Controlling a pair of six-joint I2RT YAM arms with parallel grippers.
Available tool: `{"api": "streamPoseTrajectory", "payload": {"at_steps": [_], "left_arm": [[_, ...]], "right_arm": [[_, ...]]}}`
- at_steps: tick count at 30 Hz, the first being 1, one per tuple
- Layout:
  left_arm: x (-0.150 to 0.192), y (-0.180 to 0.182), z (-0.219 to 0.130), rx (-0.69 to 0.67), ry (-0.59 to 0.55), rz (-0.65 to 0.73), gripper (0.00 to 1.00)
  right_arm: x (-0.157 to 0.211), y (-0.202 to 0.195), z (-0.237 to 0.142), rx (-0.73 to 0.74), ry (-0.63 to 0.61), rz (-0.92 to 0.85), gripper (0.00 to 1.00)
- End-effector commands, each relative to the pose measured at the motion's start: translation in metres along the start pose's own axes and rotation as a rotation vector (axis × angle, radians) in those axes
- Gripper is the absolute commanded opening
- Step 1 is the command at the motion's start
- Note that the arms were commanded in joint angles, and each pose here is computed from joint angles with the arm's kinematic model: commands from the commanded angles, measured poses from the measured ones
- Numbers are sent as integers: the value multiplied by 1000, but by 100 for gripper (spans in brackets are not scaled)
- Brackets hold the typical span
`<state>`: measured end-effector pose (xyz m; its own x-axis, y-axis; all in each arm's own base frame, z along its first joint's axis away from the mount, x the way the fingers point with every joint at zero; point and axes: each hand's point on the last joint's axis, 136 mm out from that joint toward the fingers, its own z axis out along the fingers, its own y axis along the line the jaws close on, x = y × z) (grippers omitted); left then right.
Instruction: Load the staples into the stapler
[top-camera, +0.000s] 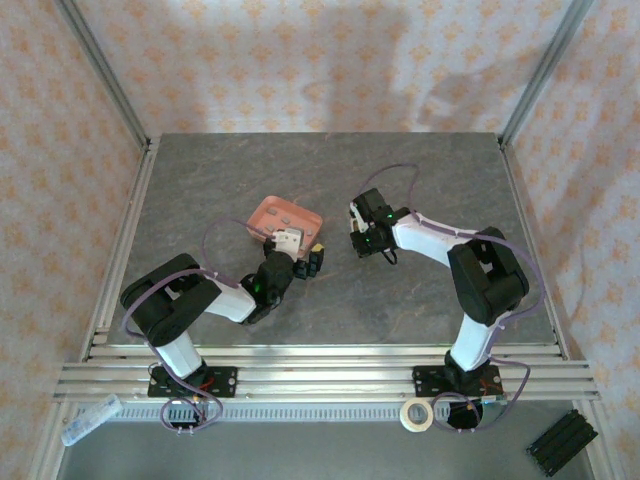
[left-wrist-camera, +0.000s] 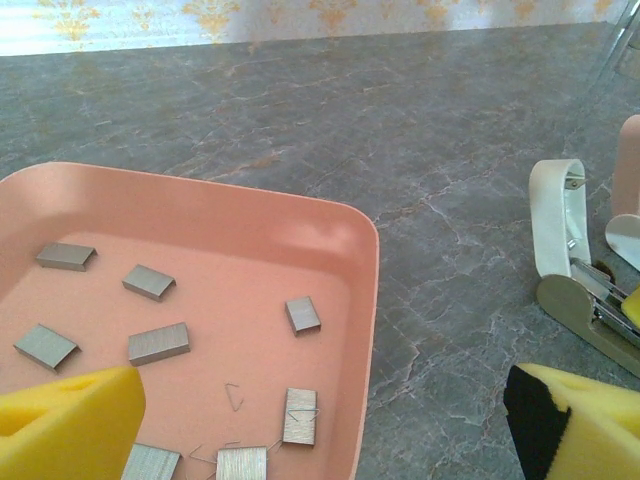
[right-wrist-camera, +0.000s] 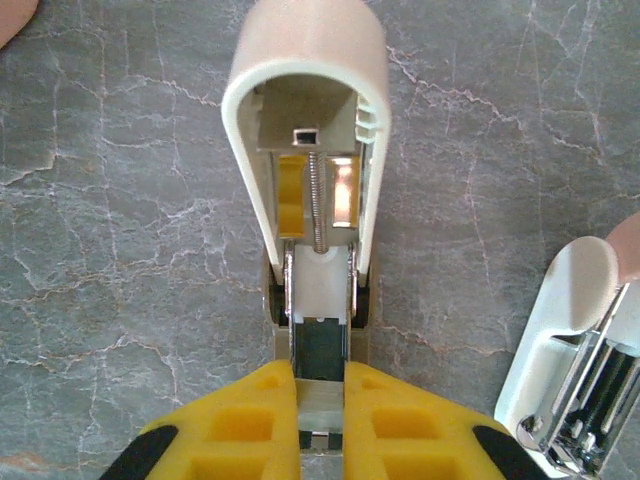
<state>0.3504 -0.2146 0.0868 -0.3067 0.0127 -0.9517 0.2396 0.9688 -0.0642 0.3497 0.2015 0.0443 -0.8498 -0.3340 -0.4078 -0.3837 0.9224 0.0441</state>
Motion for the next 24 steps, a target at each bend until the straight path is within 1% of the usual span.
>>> {"api": "streamPoseTrajectory", "payload": {"at_steps": [1, 6, 9, 13, 15, 24], "left_arm": [[-14, 2, 2, -12, -29, 8, 94], [-17, 2, -1, -12, -36, 3, 94], [-20, 3, -2, -13, -43, 1, 94], [-24, 4, -5, -16, -54, -9, 94], [-20, 6, -7, -23, -35, -7, 95], [-22, 18, -18, -59, -46, -50, 95]], "right_arm": [[-1, -5, -4, 27, 11, 1, 19], [-14, 0, -15, -2, -36, 13, 22], [-19, 1, -24, -8, -62, 15, 24], [-25, 0, -37, -5, -94, 26, 25], [-27, -1, -43, -4, -107, 29, 25], [-29, -1, -50, -4, -102, 43, 25]]}}
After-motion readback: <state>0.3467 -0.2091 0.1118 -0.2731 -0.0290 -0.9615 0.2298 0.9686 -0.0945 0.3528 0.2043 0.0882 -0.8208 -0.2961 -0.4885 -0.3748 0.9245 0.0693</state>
